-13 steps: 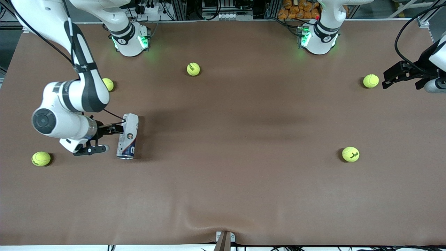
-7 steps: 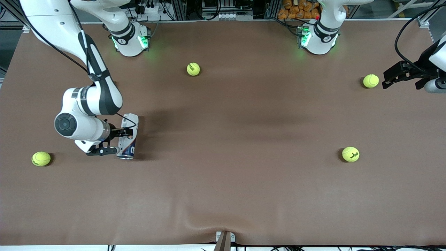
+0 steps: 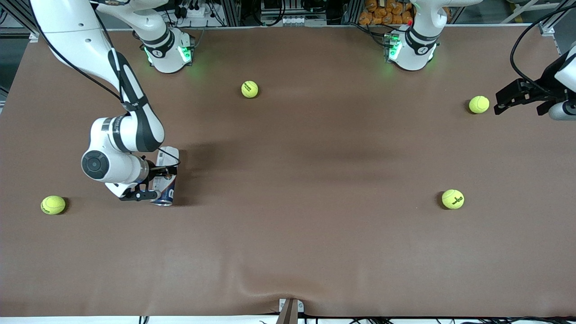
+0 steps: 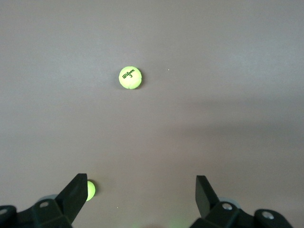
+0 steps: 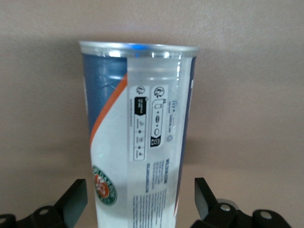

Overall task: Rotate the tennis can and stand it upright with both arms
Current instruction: 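Close the right gripper around the can body and lift it, then carry the can to the table middle, lay it down, open the right gripper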

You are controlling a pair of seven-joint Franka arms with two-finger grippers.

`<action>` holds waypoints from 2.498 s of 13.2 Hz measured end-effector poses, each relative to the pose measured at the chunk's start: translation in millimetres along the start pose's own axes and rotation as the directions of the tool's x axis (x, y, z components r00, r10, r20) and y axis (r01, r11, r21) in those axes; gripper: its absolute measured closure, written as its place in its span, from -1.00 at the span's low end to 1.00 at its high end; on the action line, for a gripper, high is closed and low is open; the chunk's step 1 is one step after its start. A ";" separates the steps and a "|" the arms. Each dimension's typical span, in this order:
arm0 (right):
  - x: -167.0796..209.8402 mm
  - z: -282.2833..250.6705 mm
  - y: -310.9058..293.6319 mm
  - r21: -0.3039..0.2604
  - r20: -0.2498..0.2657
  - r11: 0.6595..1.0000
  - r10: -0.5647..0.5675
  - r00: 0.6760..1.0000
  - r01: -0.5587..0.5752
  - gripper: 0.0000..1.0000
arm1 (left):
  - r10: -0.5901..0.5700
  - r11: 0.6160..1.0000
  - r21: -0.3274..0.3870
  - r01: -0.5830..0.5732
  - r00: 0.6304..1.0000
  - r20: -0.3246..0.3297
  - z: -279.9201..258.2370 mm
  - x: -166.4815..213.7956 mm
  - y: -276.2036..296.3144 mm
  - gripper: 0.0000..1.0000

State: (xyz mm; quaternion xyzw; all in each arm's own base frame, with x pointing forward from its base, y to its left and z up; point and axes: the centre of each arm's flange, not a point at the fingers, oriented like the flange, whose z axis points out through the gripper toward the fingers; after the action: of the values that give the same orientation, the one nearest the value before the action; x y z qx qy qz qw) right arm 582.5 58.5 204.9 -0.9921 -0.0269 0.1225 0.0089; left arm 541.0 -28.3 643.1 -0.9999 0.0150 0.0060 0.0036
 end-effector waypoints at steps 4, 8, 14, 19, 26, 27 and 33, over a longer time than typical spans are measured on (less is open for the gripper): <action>1.3 10.9 -1.3 -0.003 0.008 1.000 -0.002 1.000 0.002 -1.00 | -0.001 1.000 0.000 0.001 1.000 0.000 0.0 0.0 -0.6 -1.00; 2.9 15.3 -1.0 -0.005 0.003 1.000 -0.001 1.000 0.001 -1.00 | -0.001 1.000 0.000 0.001 1.000 0.000 0.0 0.0 -0.6 -1.00; 4.6 13.4 -6.8 -0.007 -0.010 1.000 -0.010 1.000 0.010 -0.65 | -0.001 1.000 0.000 0.001 1.000 0.000 0.0 0.0 -0.6 -1.00; 14.2 -10.2 -68.9 -0.026 -0.067 0.994 -0.111 0.992 0.110 -0.59 | -0.001 1.000 0.000 0.001 1.000 0.000 0.0 0.0 -0.6 -1.00; -23.5 -43.7 -268.7 -0.247 -0.091 0.835 -0.525 0.847 0.491 -0.59 | -0.003 1.000 0.000 0.003 1.000 0.000 0.0 0.0 -1.4 -1.00; -39.1 -37.3 -299.2 -0.306 -0.069 0.775 -0.598 0.799 0.553 -0.60 | -0.003 1.000 0.000 0.003 1.000 0.000 0.0 0.0 -1.7 -1.00; -104.7 -2.7 -439.6 -0.463 0.042 0.420 -0.870 0.492 0.781 -0.60 | -0.004 1.000 0.000 0.004 1.000 0.003 1.6 0.8 -2.3 -1.00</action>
State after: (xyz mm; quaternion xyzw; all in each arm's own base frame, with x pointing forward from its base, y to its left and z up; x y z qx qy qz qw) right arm 459.2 491.6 243.6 -0.8308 -0.5376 -0.0094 -0.1438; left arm 541.9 -26.0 641.5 -0.9999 0.0128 0.0075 0.0036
